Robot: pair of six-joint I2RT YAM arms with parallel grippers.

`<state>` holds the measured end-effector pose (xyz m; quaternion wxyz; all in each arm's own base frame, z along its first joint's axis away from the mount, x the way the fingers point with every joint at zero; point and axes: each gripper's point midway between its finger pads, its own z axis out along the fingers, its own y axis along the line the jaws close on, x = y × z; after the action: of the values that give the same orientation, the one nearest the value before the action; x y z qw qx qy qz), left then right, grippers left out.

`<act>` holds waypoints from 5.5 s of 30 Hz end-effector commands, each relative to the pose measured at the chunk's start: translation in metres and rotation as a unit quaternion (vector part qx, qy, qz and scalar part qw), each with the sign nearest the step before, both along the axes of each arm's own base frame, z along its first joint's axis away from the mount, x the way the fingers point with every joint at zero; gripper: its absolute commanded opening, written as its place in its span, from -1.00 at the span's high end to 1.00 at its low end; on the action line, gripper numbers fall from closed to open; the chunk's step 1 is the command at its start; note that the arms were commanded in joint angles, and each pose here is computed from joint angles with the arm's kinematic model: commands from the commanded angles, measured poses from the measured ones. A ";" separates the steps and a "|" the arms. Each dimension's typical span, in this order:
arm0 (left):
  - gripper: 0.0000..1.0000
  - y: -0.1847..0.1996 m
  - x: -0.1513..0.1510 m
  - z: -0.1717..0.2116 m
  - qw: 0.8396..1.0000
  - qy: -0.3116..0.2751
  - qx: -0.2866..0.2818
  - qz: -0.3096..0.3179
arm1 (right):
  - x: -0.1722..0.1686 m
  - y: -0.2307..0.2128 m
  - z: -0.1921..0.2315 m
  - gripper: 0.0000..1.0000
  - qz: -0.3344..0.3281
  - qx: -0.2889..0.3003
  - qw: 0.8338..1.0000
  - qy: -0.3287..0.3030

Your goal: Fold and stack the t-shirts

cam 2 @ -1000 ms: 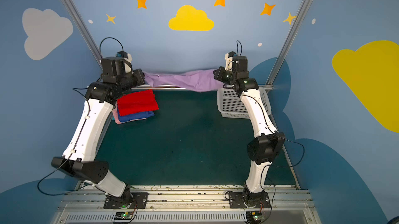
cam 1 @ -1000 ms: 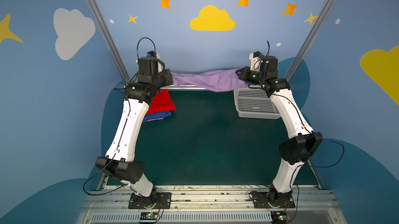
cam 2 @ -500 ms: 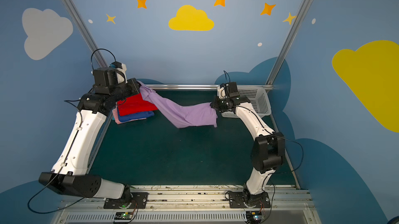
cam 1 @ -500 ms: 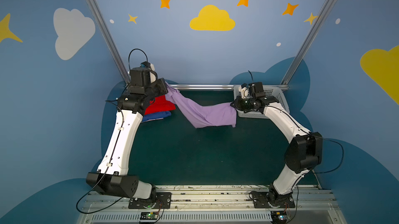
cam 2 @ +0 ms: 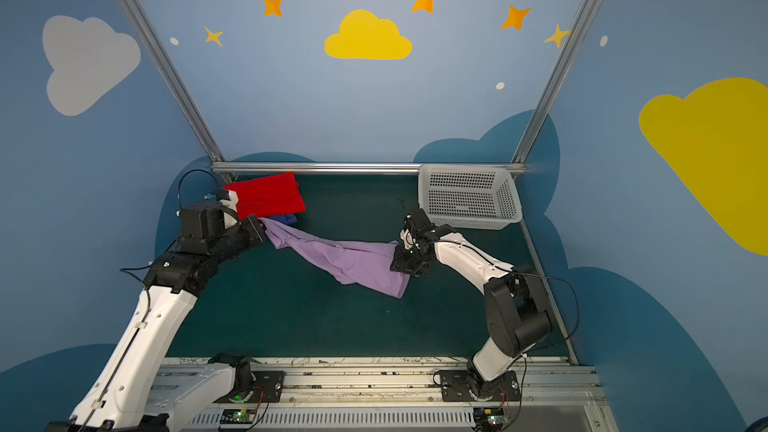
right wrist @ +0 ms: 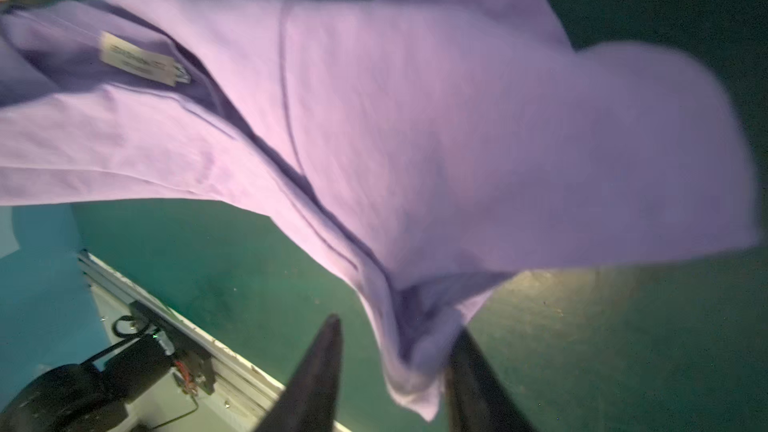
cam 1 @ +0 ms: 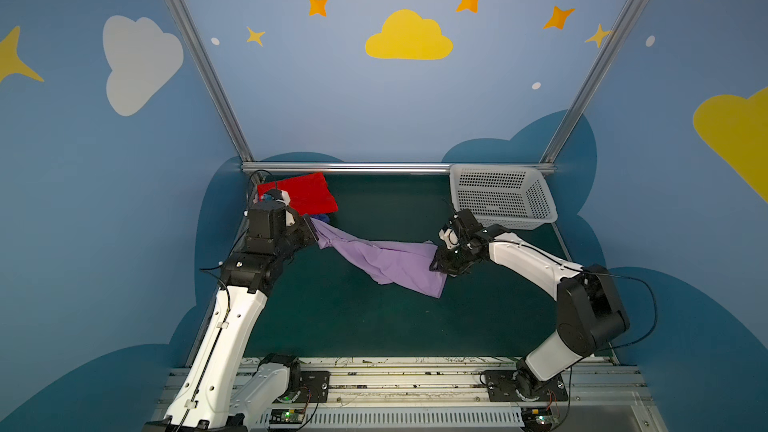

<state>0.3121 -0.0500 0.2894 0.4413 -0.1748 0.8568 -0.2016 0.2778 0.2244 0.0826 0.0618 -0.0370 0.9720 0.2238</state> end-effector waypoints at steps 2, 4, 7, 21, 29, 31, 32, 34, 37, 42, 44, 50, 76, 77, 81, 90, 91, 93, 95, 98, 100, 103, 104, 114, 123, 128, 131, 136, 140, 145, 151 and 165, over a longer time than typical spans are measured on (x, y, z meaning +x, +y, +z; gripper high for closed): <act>0.92 0.005 -0.009 -0.009 1.000 0.010 -0.005 0.017 | -0.008 -0.013 -0.018 -0.13 -0.008 -0.040 0.999 0.014; 0.92 0.006 -0.011 -0.013 1.000 0.014 -0.004 0.019 | -0.010 -0.016 -0.020 -0.14 -0.007 -0.052 0.999 0.012; 0.92 0.006 -0.009 -0.014 1.000 0.015 -0.005 0.020 | -0.008 -0.015 -0.010 -0.13 -0.002 -0.055 0.998 -0.012; 0.92 0.002 -0.003 -0.019 1.000 0.023 -0.016 0.015 | 0.037 -0.011 -0.005 0.03 -0.012 -0.071 0.995 -0.062; 0.92 0.004 -0.005 -0.018 1.000 0.022 -0.011 0.019 | 0.043 0.002 0.002 0.88 -0.010 -0.035 0.998 -0.054; 0.92 0.004 -0.004 -0.016 1.000 0.021 -0.006 0.018 | 0.042 -0.001 0.012 0.97 -0.012 -0.034 0.997 -0.063; 0.92 0.005 -0.004 -0.015 1.000 0.021 -0.004 0.019 | 0.041 -0.004 0.016 1.00 -0.014 -0.037 0.997 -0.066; 0.92 0.005 -0.002 -0.011 1.000 0.022 -0.001 0.017 | 0.039 -0.011 0.027 1.00 -0.018 -0.041 0.996 -0.074; 0.92 0.004 -0.004 -0.004 1.000 0.020 0.002 0.012 | 0.029 -0.025 0.040 1.00 -0.027 -0.053 0.996 -0.074; 0.92 0.006 -0.010 0.001 1.000 0.013 0.010 0.012 | 0.005 -0.048 0.040 0.56 -0.036 -0.070 0.995 -0.065; 0.92 0.006 -0.011 0.000 1.000 0.013 0.009 0.012 | -0.002 -0.051 0.036 0.59 -0.037 -0.070 0.995 -0.057; 0.92 0.003 -0.010 -0.003 1.000 0.017 -0.002 0.006 | -0.015 -0.045 0.022 1.00 -0.039 -0.047 0.998 -0.028; 0.92 -0.039 0.151 0.189 0.981 -0.174 -0.008 -0.080 | 0.259 -0.045 0.362 1.00 -0.127 0.114 0.860 -0.480; 0.92 -0.040 0.155 0.204 0.979 -0.185 -0.007 -0.082 | 0.259 -0.050 0.387 1.00 -0.132 0.123 0.841 -0.510; 0.92 -0.040 0.158 0.265 0.966 -0.243 0.001 -0.084 | 0.241 -0.062 0.464 1.00 -0.133 0.182 0.783 -0.580; 0.92 -0.038 0.114 0.268 0.969 -0.225 0.000 -0.103 | 0.161 -0.091 0.493 1.00 -0.128 0.199 0.750 -0.617; 0.92 -0.039 0.109 0.247 0.973 -0.207 0.000 -0.105 | 0.149 -0.093 0.475 1.00 -0.129 0.198 0.756 -0.610; 0.92 -0.034 0.089 0.201 0.979 -0.183 0.003 -0.091 | 0.123 -0.098 0.431 1.00 -0.135 0.190 0.776 -0.586; 0.92 -0.019 0.060 0.151 0.985 -0.161 0.009 -0.056 | 0.095 -0.100 0.367 1.00 -0.138 0.185 0.806 -0.544; 0.92 -0.004 0.013 0.077 0.994 -0.103 0.006 -0.022 | 0.055 -0.103 0.257 1.00 -0.146 0.161 0.864 -0.453; 0.92 -0.003 -0.020 0.024 0.999 -0.050 -0.016 -0.015 | 0.022 -0.109 0.177 1.00 -0.149 0.130 0.908 -0.370; 0.92 -0.005 -0.063 -0.051 0.998 0.039 -0.051 -0.007 | -0.029 -0.124 0.090 1.00 -0.157 0.079 0.946 -0.273; 0.92 -0.005 -0.075 -0.071 0.996 0.062 -0.060 -0.001 | -0.042 -0.130 0.074 1.00 -0.166 0.064 0.950 -0.255; 0.92 -0.012 -0.134 -0.143 0.968 0.168 -0.173 0.071 | -0.113 -0.160 -0.005 1.00 -0.299 0.037 0.945 -0.128; 0.85 0.001 -0.176 -0.185 0.941 0.213 -0.215 0.153 | -0.126 -0.174 -0.007 1.00 -0.329 0.024 0.932 -0.147; -0.39 0.009 -0.186 -0.172 0.939 0.219 -0.203 0.170 | -0.133 -0.163 -0.009 0.01 -0.310 0.045 0.942 -0.120; -0.38 0.015 -0.179 -0.148 0.948 0.195 -0.182 0.172 | -0.131 -0.167 -0.002 -0.28 -0.316 0.033 0.940 -0.124; -0.28 0.013 -0.136 -0.128 0.962 0.171 -0.146 0.157 | -0.100 -0.180 0.047 -0.18 -0.300 0.000 0.928 -0.219; -0.12 0.009 -0.086 -0.137 0.968 0.181 -0.087 0.150 | -0.067 -0.171 0.064 0.06 -0.255 -0.035 0.940 -0.223; 0.01 0.006 -0.040 -0.146 0.969 0.192 -0.025 0.151 | -0.028 -0.143 0.044 0.31 -0.178 -0.089 0.959 -0.203; -0.42 0.018 -0.051 -0.182 0.944 0.276 0.024 0.178 | 0.007 -0.129 0.013 -0.23 -0.187 -0.117 0.964 -0.146; -0.50 0.030 -0.077 -0.255 0.900 0.385 0.042 0.203 | 0.064 -0.147 -0.026 -0.32 -0.207 -0.151 0.965 -0.052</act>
<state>0.2381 -0.0244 0.0426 0.1254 -0.3841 0.9147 0.0038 0.3203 0.0816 0.0448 0.1318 0.1451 0.9791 0.0550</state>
